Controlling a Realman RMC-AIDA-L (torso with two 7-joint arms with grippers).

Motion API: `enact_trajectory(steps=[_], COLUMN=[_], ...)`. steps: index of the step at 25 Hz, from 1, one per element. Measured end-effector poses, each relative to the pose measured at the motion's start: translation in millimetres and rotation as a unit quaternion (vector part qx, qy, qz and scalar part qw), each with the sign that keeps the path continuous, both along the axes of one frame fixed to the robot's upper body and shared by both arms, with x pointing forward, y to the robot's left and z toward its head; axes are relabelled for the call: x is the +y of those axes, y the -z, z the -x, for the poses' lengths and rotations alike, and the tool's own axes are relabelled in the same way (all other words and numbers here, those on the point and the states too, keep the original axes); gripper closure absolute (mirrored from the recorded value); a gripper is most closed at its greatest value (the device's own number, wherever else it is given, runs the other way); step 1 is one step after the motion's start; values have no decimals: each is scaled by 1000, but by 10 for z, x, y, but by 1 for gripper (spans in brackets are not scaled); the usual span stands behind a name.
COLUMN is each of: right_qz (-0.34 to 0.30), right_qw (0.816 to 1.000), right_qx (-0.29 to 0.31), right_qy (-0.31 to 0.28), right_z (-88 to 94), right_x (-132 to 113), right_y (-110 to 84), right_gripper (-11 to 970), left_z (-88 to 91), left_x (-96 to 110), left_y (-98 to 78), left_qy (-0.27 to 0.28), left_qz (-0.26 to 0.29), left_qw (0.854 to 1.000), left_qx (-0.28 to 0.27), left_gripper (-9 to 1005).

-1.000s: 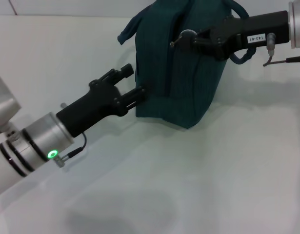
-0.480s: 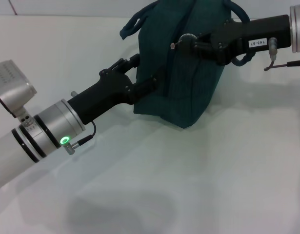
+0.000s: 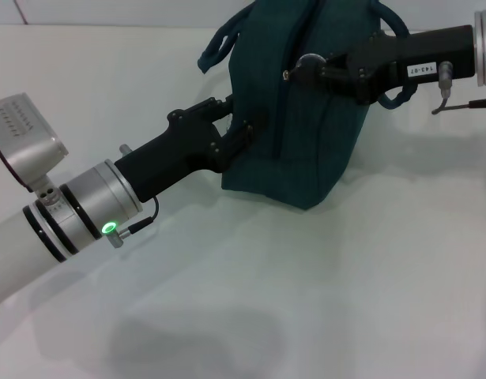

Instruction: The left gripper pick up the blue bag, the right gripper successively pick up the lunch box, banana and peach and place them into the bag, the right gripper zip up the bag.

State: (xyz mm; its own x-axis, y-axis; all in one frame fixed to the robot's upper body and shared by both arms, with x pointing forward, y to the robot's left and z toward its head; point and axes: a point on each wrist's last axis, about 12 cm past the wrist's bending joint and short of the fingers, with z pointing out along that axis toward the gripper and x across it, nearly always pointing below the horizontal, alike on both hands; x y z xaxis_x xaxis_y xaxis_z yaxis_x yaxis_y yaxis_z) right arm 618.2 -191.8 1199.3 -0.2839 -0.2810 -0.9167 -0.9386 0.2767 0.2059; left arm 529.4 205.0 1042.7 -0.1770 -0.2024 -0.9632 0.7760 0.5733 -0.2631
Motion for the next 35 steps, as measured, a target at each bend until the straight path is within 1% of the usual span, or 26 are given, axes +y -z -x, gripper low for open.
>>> enact_trajectory(steps=[7, 14, 17, 22, 26, 28, 30, 33, 35], right_qz=[-4, -55, -77, -75, -68, -68, -71, -79, -83], right_qw=[1000, 998, 996, 993, 992, 993, 995, 997, 996], right_qx=[-6, -10, -8, -3, 1, 4, 8, 16, 20], right_qy=[12, 27, 49, 93, 107, 96, 62, 15, -3], right_z=[-14, -28, -68, -147, -148, -109, -16, 127, 198], right_x=[-30, -32, -45, -112, -153, -153, -133, -100, -88], right_y=[11, -21, -3, 77, 145, 163, 173, 182, 191], right_gripper=[904, 903, 902, 902, 901, 900, 900, 900, 899], left_z=[1, 56, 83, 113, 189, 252, 307, 384, 433], left_x=[-2, -12, -5, -11, 6, 59, 137, 300, 420], left_y=[0, 47, 69, 86, 62, 45, 30, 13, -8], left_qy=[1, -1, -3, 2, 17, 19, 15, 3, -3], left_qz=[0, -8, -8, -9, 4, 14, 17, 15, 11], left_qw=[1000, 1000, 1000, 1000, 1000, 999, 999, 998, 997], left_qx=[0, -2, 3, 5, -9, -24, -42, -65, -81], left_gripper=[722, 823, 866, 917, 941, 939, 938, 936, 934])
